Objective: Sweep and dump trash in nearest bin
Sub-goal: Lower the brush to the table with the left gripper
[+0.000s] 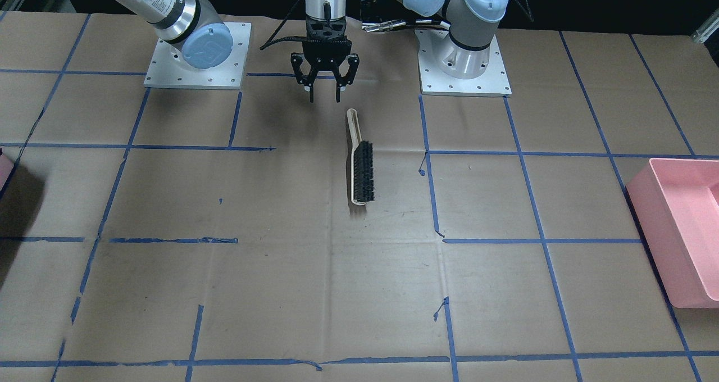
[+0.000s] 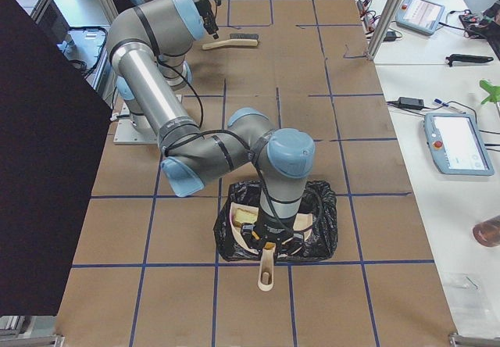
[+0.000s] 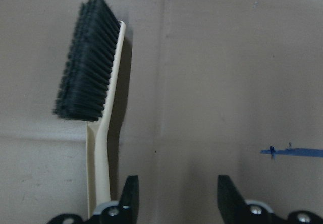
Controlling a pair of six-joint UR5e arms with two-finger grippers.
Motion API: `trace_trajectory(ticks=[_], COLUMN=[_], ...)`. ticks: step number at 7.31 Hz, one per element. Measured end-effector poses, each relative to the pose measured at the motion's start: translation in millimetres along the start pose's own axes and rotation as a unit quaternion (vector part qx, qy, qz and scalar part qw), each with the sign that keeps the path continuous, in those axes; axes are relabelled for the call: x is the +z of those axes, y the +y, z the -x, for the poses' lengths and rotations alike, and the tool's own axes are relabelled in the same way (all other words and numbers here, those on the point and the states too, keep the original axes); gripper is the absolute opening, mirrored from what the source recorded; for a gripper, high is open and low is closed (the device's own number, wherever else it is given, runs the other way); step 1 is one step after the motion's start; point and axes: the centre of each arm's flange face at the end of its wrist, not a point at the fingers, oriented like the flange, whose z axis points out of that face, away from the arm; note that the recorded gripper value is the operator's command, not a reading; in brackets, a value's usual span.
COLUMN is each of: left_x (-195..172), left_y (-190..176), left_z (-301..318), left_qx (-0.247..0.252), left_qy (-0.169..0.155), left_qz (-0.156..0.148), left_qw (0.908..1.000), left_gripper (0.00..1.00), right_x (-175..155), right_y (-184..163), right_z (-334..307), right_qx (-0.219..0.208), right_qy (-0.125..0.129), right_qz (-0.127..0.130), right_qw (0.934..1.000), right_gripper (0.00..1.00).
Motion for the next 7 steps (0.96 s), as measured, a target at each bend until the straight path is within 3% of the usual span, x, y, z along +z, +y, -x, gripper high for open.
trace_trajectory(ticks=[2, 3, 7], left_x=[-19, -32, -86], left_y=[-23, -43, -161], left_z=[-1, -1, 33], left_qx=[0.000, 0.013, 0.054], left_qy=[0.011, 0.010, 0.002], left_qz=[-0.012, -0.003, 0.101], left_qw=[0.9999, 0.9999, 0.9934], left_gripper=[0.86, 0.86, 0.87], right_x=[-3, -4, -25], right_y=[-21, -27, -64], right_z=[-16, -20, -40], right_qx=[-0.013, -0.016, -0.045], right_qy=[-0.001, 0.002, -0.014], right_qz=[0.055, 0.074, 0.119], right_qw=[0.9984, 0.9971, 0.9918], right_gripper=[0.04, 0.04, 0.04])
